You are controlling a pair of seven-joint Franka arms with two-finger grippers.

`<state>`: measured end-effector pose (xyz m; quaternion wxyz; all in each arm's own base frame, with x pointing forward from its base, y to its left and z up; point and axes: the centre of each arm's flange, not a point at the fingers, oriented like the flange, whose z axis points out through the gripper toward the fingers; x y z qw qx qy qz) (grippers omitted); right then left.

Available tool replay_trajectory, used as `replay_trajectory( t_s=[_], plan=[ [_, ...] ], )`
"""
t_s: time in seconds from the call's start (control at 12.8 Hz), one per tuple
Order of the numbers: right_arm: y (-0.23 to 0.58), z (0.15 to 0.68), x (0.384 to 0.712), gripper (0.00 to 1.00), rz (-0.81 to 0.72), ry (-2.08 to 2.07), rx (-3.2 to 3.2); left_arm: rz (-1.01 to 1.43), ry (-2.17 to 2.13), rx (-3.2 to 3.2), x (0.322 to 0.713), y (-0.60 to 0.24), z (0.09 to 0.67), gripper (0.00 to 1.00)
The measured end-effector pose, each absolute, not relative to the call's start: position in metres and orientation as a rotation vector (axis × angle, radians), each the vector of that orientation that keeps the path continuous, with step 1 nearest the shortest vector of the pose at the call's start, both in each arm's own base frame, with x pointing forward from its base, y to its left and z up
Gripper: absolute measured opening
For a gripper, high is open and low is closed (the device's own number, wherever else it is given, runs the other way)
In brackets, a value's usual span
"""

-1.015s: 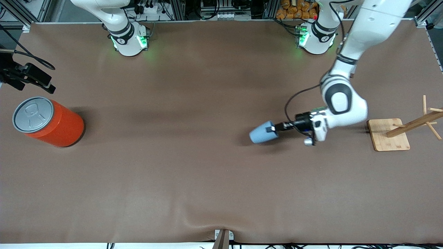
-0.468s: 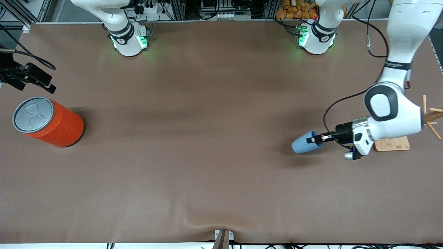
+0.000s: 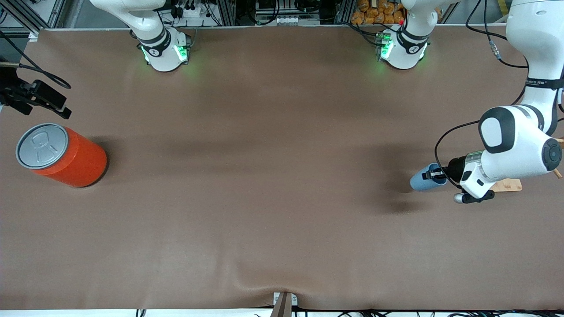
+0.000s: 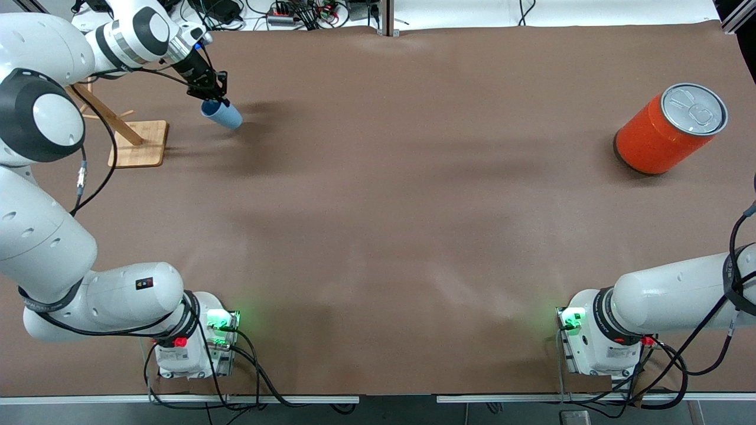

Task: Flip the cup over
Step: 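Carry the blue cup with the left gripper toward the wooden stand, then set the cup upright on the table and open the left gripper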

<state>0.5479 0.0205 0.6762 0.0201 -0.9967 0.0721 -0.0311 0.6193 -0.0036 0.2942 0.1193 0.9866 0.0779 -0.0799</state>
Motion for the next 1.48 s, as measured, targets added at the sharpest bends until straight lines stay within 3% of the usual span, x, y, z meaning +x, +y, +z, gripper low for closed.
replay_trajectory(
  t_s=[0.86,0.94,1.25,1.48],
  plan=[
    [0.019,0.676,0.548,1.00,-0.095,0.228,-3.092,-0.266,0.010,3.077,0.618,-0.015,0.281,0.06],
    [0.019,0.676,0.548,1.00,-0.095,0.228,-3.092,-0.270,-0.005,3.087,0.618,-0.016,0.279,0.12],
    [0.019,0.676,0.548,1.00,-0.095,0.229,-3.092,-0.226,-0.010,3.091,0.626,-0.017,0.291,0.57],
    [0.018,0.676,0.548,1.00,-0.095,0.230,-3.092,-0.237,0.004,3.101,0.635,-0.010,0.336,0.88]
  ],
)
